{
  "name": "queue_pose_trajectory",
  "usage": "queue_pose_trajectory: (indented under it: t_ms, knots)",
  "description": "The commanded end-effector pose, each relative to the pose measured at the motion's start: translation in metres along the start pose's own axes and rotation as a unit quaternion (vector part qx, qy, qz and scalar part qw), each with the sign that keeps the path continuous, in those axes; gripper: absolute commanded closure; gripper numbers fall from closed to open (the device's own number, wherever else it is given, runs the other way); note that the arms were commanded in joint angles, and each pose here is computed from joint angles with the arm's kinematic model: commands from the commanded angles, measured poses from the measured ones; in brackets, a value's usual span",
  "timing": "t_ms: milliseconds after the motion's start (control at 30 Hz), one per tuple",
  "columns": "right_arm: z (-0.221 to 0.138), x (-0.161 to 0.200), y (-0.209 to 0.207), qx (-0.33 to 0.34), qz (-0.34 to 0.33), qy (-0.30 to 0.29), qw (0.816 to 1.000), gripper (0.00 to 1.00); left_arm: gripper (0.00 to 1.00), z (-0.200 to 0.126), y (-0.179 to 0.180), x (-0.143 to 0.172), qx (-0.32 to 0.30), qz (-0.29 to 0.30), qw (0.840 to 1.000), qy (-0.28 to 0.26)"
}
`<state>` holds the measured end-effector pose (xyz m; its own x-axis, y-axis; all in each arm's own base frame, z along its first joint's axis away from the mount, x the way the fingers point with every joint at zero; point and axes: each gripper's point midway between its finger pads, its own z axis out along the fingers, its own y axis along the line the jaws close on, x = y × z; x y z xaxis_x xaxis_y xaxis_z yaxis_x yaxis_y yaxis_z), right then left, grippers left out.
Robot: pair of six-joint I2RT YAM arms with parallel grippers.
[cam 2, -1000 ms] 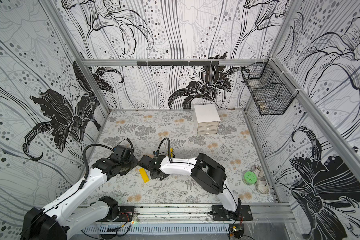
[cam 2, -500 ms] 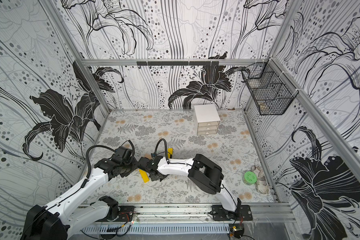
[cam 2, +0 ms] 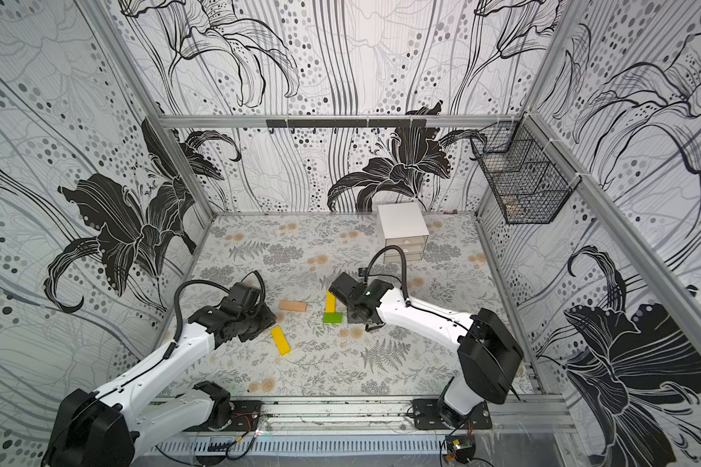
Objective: Assemble the letter h with building blocks
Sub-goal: Place the building block at the center of the board.
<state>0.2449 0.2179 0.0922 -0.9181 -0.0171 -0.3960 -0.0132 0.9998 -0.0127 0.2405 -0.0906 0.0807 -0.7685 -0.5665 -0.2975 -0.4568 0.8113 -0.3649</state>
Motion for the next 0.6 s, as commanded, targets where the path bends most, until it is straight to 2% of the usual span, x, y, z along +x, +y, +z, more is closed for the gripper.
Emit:
queue_pose_trajectory:
  t_ms: [0, 133, 200, 233, 367, 433, 567]
  knots:
    - [0.026, 0.029, -0.030, 0.037, 0.051, 0.046, 0.997, 0.85, 0.56, 0.003, -0.016, 0.000, 0.023, 0.015, 1.000, 0.000]
    - [0.046, 0.038, -0.037, 0.046, 0.070, 0.064, 0.994, 0.85, 0.57, 0.012, -0.019, 0.006, 0.020, 0.022, 1.000, 0.008]
    - [0.054, 0.044, -0.039, 0.056, 0.068, 0.073, 0.993, 0.81, 0.57, 0.018, -0.020, 0.009, 0.020, 0.023, 0.999, 0.013]
    - [0.056, 0.045, -0.038, 0.059, 0.067, 0.076, 0.993, 0.77, 0.57, 0.021, -0.021, 0.011, 0.022, 0.023, 0.999, 0.017]
    - [0.060, 0.049, -0.036, 0.054, 0.068, 0.084, 0.993, 0.45, 0.59, 0.032, -0.030, 0.022, 0.038, 0.027, 0.998, 0.031]
    - [0.057, 0.048, -0.033, 0.042, 0.069, 0.082, 0.993, 0.40, 0.60, 0.036, -0.031, 0.026, 0.038, 0.027, 0.998, 0.036]
    - [0.049, 0.046, -0.017, 0.009, 0.056, 0.078, 0.995, 0.37, 0.63, 0.044, -0.032, 0.031, 0.036, 0.027, 0.998, 0.044]
